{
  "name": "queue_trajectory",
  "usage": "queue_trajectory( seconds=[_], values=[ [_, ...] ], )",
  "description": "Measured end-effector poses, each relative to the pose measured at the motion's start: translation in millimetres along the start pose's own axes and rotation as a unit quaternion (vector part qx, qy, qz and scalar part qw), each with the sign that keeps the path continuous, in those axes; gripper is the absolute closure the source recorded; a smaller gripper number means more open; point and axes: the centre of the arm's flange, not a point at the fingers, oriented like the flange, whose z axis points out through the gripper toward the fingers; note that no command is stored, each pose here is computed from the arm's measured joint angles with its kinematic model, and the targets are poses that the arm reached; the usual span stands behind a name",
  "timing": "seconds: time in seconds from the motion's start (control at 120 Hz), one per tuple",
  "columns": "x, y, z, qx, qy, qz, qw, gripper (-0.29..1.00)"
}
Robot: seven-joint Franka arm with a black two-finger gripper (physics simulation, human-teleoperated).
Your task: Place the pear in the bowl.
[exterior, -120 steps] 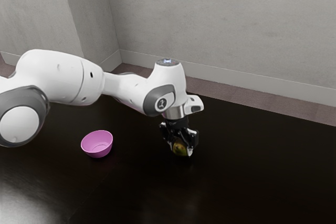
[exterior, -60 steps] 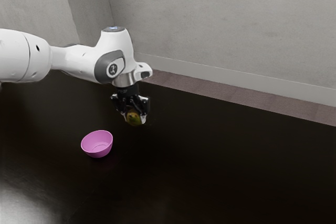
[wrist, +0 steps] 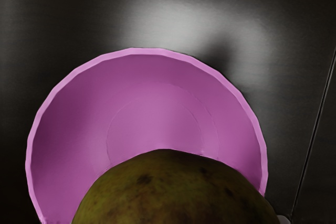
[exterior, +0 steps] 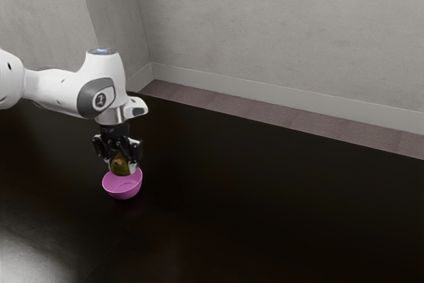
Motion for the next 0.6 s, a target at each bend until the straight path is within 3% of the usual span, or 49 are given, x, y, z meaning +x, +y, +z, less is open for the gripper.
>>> queue_trajectory(
  seconds=[0.3,0.6],
  values=[
    [9.6,-3.0,29.6,-0.003,-0.012,0.01,1.0,0.45],
    [10.0,-3.9,24.9,-0.01,-0.007,0.022,1.0,0.13]
  ],
)
